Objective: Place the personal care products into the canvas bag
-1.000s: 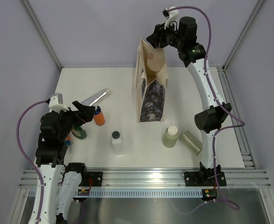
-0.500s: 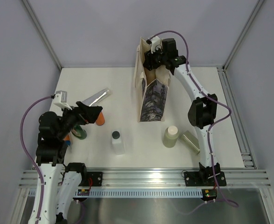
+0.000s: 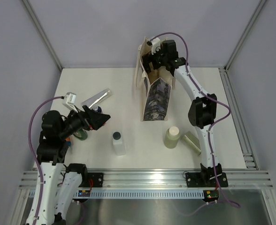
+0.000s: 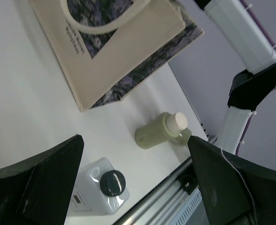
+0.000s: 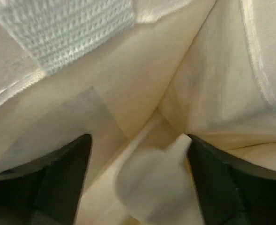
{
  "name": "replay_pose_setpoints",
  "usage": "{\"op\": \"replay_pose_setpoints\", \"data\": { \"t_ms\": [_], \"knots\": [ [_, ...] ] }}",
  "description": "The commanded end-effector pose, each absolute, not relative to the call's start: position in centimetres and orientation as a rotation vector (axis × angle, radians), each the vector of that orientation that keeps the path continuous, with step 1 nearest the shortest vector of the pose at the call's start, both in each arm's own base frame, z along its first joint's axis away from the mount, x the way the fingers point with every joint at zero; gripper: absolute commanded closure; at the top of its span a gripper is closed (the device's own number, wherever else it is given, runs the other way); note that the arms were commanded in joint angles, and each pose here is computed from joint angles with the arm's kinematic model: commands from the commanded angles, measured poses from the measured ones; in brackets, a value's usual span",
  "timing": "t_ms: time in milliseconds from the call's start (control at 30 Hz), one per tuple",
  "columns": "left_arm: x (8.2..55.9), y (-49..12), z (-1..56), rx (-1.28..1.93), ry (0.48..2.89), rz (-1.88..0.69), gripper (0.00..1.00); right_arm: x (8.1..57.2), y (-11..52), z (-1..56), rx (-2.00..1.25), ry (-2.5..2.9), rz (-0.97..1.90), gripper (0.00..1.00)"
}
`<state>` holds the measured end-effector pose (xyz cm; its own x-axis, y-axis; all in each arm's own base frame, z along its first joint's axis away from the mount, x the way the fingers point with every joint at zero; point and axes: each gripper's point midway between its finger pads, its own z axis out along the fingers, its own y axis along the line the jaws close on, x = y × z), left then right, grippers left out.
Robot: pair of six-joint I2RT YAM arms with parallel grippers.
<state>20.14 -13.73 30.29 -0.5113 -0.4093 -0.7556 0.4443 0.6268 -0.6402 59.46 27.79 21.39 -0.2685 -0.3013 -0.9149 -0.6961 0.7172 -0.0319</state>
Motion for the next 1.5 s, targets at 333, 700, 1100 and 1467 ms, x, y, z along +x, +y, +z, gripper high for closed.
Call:
{"op": "replay_pose_setpoints", "data": {
  "t_ms": [333,700,1100,1467],
  "knots": [
    [18.1,-15.0,24.5,-0.016,2.180,-0.872,0.01,54.5,26.4,36.1,-0.762,1.658,0.683,0.00],
    [18.2,-16.8,20.6,0.034,2.301,-0.520,0.01,46.8,19.3,43.3,-0.742,1.634,0.677,0.01],
    [19.2,-17.8,15.1,-0.184,2.430,-0.068,0.06,40.7,17.7,37.6,-0.749,1.763,0.767,0.00],
    [21.0,-19.0,18.0,-0.174,2.309,-0.138,0.87,38.1,17.0,35.7,-0.749,1.806,0.841,0.01]
  ]
}}
